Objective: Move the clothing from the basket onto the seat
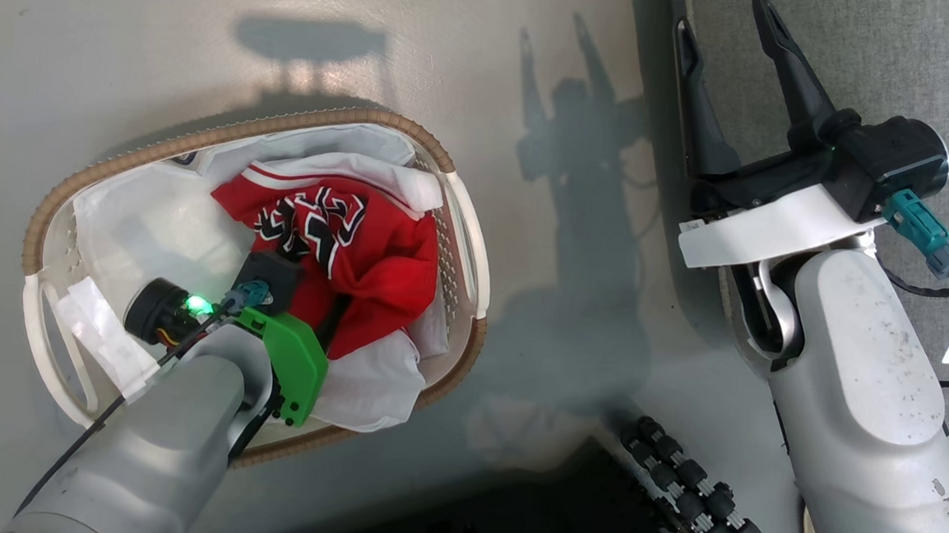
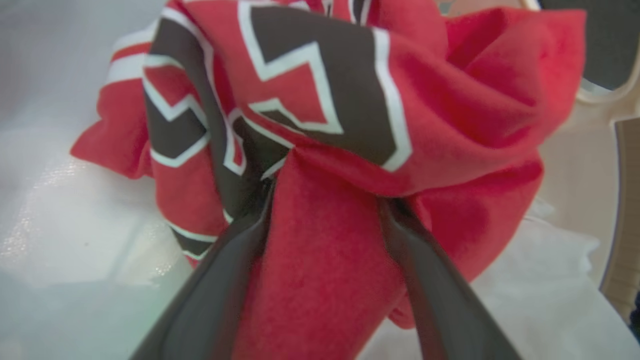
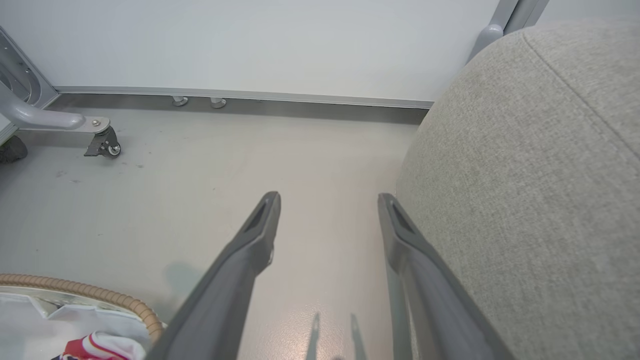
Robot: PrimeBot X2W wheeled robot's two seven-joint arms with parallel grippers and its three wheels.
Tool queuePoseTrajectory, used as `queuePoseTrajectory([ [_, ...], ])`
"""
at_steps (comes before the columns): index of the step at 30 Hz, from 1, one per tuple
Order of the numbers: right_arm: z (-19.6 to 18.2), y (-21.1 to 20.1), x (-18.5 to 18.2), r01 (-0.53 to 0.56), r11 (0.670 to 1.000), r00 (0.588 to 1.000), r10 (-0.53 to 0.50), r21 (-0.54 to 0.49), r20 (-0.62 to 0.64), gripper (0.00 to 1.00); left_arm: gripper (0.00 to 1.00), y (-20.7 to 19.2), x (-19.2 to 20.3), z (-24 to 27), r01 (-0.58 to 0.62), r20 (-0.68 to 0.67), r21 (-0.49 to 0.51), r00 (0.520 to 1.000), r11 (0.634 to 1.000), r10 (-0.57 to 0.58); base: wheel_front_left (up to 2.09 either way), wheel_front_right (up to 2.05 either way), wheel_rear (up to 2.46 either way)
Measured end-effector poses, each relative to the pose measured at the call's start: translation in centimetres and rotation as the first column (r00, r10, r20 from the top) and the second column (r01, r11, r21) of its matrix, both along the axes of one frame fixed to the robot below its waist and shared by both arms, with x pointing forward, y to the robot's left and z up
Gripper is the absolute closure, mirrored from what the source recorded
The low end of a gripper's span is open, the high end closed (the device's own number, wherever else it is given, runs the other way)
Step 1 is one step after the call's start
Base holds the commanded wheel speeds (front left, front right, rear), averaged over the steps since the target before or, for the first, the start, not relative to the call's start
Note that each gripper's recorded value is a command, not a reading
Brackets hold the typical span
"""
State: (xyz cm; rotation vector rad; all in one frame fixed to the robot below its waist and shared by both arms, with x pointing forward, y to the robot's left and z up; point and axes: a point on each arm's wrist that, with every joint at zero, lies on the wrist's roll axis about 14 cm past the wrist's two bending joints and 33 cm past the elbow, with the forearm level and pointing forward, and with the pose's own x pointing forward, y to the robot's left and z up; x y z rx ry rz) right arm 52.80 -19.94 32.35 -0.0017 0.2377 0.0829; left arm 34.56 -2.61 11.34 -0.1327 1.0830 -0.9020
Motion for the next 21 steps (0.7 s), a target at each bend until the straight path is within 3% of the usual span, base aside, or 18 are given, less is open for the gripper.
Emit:
queuePoseTrajectory([
  [1, 0.0, 0.0, 0.0, 0.0, 1.0, 1.0, 0.0, -0.002, 0.0, 0.0, 0.0, 0.0, -0.2, 0.0, 0.003, -0.007, 0.003, 1.0, 1.0, -0.003, 0.0, 0.0, 0.0],
  [2, 0.0, 0.0, 0.0, 0.0, 1.0, 1.0, 0.0, -0.002, 0.0, 0.0, 0.23, 0.0, -0.4, -0.1, 0.005, -0.01, 0.004, 1.0, 1.0, -0.005, 0.0, 0.0, 0.0],
  [3, 0.1, -0.1, 0.0, 0.001, 1.0, 1.0, -0.001, -0.003, 0.001, 0.0, 0.73, 0.0, -0.5, 0.0, 0.008, -0.012, 0.006, 1.0, 1.0, -0.008, 0.0, 0.0, 0.0],
  [4, 0.3, -0.2, 0.0, 0.002, 1.0, 1.0, -0.002, -0.006, 0.003, 0.0, 1.0, -0.1, -0.6, 0.1, 0.017, -0.012, 0.005, 1.0, 1.0, -0.017, 0.0, 0.0, 0.0],
  [21, 5.6, -0.6, -0.8, 0.021, 1.0, 0.997, -0.021, 0.003, 0.078, 0.0, 1.0, 0.0, 0.8, 4.7, -0.035, 0.044, -0.008, 0.998, 0.999, 0.036, 0.0, 0.0, 0.0],
])
